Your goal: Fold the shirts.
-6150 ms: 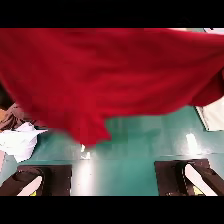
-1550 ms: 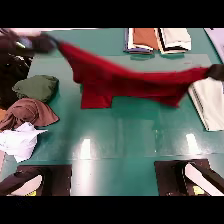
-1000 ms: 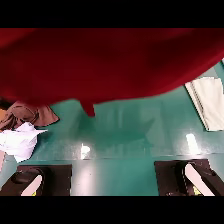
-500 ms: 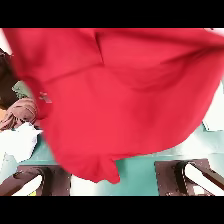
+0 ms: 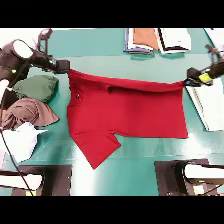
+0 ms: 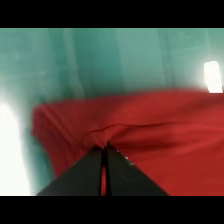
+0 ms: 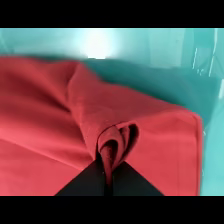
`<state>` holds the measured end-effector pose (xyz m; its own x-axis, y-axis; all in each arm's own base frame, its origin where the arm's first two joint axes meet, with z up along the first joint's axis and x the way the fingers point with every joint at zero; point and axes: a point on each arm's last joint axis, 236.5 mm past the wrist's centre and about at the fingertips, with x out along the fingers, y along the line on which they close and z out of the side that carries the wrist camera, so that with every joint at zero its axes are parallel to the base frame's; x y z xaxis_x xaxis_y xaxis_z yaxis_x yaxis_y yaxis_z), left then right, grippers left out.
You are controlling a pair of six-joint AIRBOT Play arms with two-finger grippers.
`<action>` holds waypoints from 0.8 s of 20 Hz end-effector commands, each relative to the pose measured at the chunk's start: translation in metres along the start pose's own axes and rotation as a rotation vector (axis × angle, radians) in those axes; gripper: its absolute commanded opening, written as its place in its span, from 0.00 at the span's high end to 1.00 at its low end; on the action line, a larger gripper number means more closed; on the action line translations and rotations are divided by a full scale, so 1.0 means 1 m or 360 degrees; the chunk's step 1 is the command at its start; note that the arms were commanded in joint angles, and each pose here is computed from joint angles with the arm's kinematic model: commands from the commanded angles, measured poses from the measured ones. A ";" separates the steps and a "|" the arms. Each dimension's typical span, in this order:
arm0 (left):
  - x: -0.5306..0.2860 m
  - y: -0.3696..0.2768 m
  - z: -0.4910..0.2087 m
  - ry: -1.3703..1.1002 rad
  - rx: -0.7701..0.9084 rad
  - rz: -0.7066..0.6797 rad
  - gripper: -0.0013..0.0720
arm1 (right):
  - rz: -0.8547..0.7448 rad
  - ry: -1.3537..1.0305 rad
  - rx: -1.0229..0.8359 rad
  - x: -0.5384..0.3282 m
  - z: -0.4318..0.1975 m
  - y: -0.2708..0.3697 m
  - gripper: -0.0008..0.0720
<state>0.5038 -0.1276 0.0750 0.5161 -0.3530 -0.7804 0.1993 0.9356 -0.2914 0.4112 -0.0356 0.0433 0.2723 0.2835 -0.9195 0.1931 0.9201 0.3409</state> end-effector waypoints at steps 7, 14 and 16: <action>0.027 0.000 -0.042 0.0254 0.0061 -0.0070 0.95 | -0.0070 -0.0030 -0.0093 0.020 0.037 -0.012 0.96; 0.050 0.012 -0.106 0.0493 -0.0009 -0.0066 0.95 | -0.0104 0.0240 0.0002 0.070 -0.021 -0.037 0.96; 0.049 0.012 -0.113 0.0535 -0.0011 -0.0072 0.95 | -0.0105 0.0231 0.0001 0.067 -0.020 -0.037 0.91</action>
<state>0.4505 -0.1339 -0.0181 0.2524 -0.3753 -0.8919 0.2146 0.9205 -0.3266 0.4110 -0.0451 -0.0278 0.1414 0.2589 -0.9555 0.2008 0.9376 0.2838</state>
